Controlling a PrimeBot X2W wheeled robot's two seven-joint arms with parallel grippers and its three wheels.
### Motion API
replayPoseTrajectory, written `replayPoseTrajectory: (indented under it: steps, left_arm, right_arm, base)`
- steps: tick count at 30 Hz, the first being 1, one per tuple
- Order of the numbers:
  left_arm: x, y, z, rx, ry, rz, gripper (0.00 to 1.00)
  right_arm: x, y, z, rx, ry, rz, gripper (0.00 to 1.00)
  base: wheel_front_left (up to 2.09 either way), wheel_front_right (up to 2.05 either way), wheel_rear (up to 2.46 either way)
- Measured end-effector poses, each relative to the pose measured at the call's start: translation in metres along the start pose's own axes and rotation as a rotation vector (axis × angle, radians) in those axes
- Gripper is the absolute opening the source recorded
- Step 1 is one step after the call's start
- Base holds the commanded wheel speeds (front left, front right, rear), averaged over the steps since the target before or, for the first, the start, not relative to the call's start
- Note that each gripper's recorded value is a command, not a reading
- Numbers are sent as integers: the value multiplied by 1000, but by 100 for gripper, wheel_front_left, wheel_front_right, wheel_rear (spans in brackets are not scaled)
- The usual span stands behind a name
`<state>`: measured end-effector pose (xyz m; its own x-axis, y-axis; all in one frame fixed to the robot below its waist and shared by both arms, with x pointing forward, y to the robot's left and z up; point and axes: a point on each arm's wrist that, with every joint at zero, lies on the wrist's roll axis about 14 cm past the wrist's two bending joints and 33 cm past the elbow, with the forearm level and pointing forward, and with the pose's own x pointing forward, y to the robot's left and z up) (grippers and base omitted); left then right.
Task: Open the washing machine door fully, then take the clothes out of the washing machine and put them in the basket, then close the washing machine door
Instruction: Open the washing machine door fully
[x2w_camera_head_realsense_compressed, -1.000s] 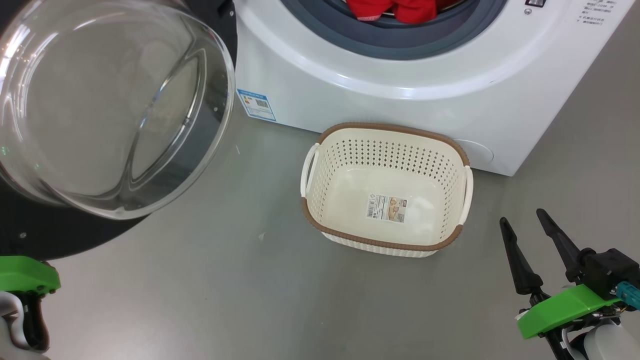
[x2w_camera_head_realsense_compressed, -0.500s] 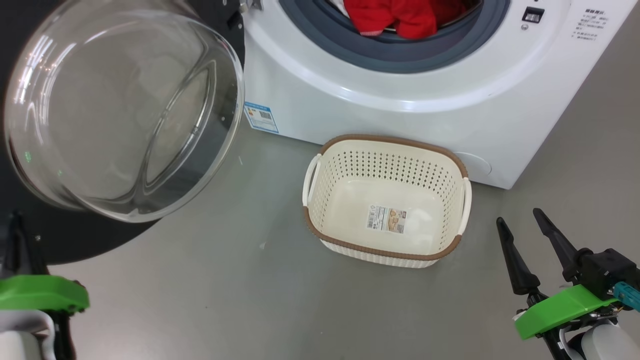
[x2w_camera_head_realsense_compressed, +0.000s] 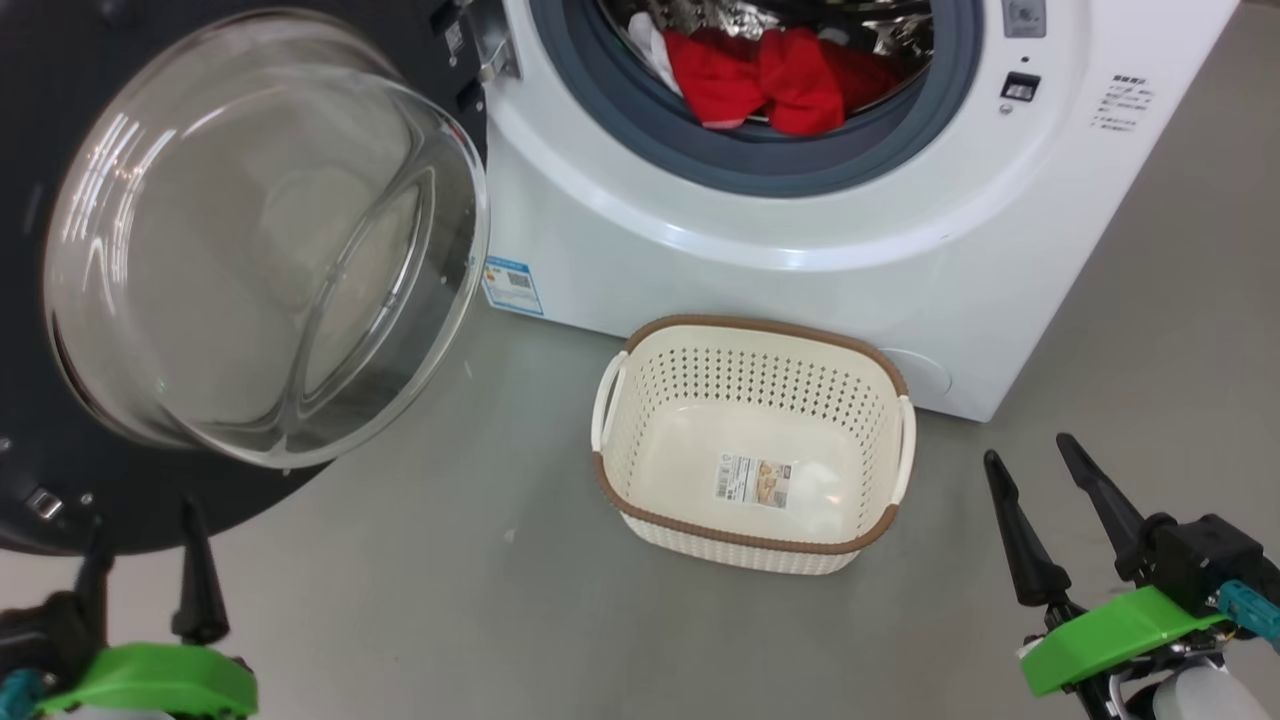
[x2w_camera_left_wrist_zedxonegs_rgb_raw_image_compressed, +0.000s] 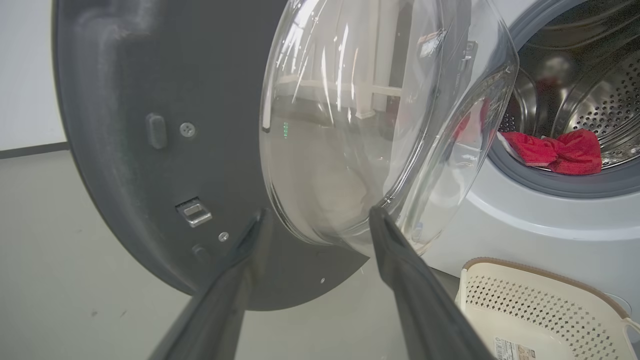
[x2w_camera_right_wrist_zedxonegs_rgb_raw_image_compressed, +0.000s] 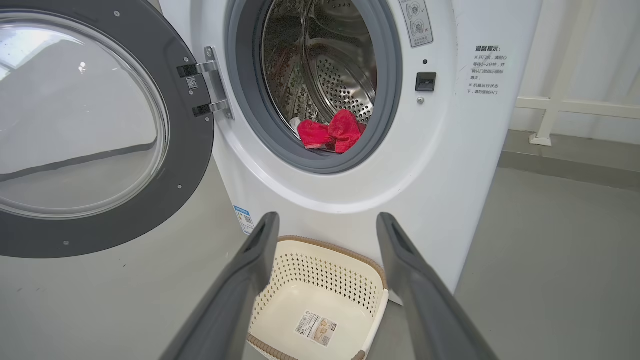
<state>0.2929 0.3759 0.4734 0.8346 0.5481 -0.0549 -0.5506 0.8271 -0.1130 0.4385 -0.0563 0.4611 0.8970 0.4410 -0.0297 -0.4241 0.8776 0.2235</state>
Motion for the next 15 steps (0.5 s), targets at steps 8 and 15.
replayPoseTrajectory:
  steps: [8, 15]
  left_arm:
    - [-14, -36, -10, 10, 17, -123, 100]
    - [-21, -85, -12, -5, 19, -283, 100]
  right_arm:
    - [-18, -14, 6, 1, -13, -57, 100]
    - [-34, -30, 8, 4, -17, -117, 100]
  base:
    - [0, 0, 0]
    - [0, 0, 0]
